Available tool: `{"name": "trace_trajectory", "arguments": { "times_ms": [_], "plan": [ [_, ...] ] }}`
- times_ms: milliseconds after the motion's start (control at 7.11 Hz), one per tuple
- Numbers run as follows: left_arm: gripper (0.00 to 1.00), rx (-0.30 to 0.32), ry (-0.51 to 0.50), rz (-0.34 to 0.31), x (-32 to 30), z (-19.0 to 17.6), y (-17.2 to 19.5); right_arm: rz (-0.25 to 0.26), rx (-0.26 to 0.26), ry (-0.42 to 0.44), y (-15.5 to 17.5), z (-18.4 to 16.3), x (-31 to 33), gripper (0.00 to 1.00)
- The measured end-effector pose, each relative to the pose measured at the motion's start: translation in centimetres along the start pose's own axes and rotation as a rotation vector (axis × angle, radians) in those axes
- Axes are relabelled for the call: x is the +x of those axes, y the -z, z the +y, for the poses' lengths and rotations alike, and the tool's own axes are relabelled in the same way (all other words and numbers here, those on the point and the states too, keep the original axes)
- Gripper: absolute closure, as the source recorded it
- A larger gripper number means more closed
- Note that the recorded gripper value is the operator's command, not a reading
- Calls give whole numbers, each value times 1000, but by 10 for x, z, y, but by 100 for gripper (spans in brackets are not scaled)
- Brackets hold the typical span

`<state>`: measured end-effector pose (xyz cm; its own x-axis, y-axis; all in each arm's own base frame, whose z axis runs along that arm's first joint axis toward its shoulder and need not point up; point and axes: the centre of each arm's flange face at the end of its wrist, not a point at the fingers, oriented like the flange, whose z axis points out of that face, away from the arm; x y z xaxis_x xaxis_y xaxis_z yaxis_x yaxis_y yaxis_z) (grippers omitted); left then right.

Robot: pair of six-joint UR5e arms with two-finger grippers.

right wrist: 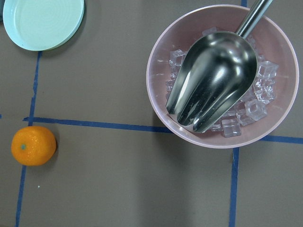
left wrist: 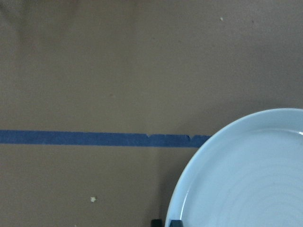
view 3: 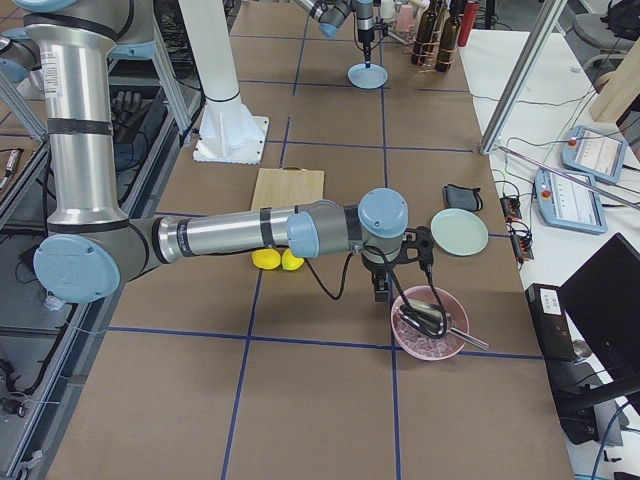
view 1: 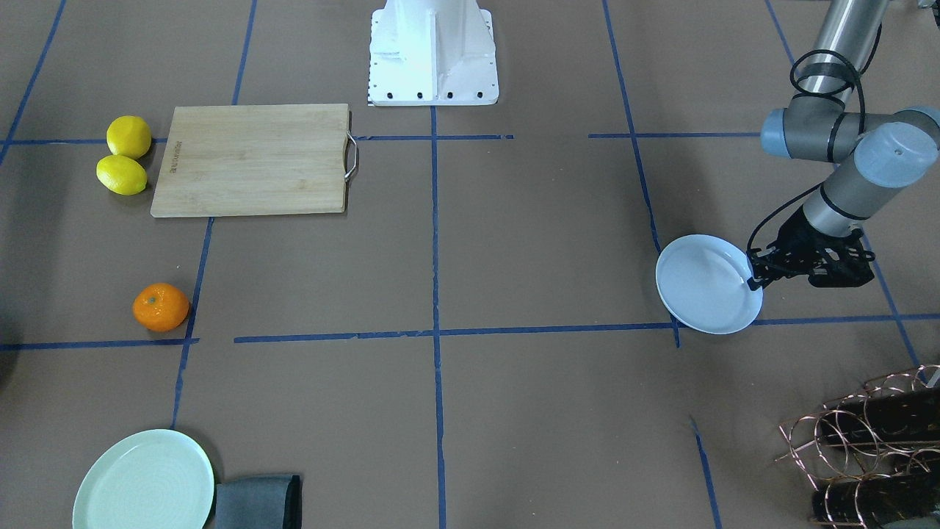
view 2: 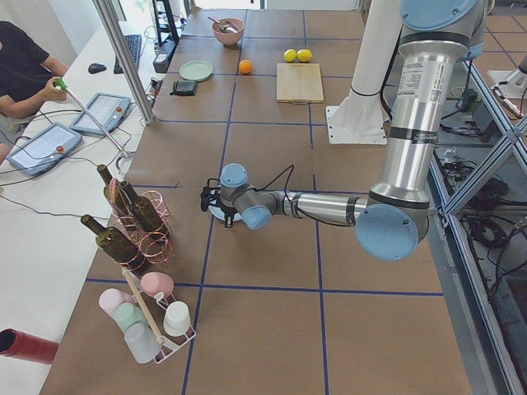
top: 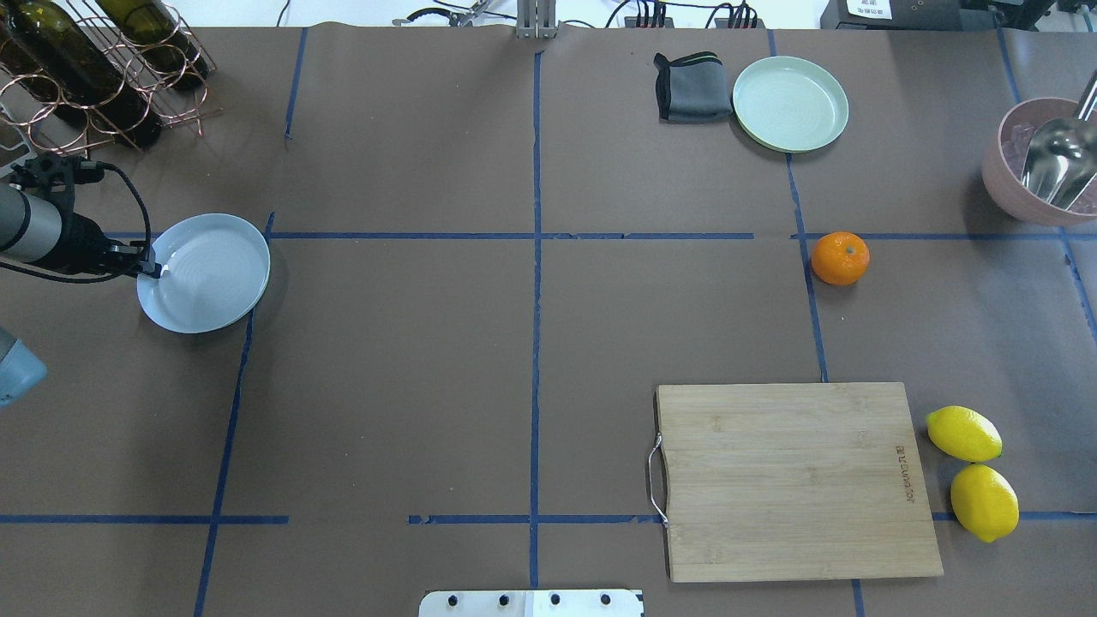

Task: Pick orange to plate
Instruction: 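Reach the left gripper to the light blue plate rim and grasp it, then slide the light blue plate with the left gripper toward the table center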

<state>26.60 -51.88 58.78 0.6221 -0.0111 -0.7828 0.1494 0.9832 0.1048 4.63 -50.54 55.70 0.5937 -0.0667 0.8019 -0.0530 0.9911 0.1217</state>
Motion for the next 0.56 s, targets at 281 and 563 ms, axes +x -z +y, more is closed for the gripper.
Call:
{"name": "trace_trajectory", "arguments": {
  "times_ms": [281,563],
  "plan": [
    [100,-27,2,57,5,-2,20,-1,4,-6,2,-3,-3,0],
    [100,-76,63,162,-9,-26,74,-3,8,-17,3,-9,-9,0]
  ]
}}
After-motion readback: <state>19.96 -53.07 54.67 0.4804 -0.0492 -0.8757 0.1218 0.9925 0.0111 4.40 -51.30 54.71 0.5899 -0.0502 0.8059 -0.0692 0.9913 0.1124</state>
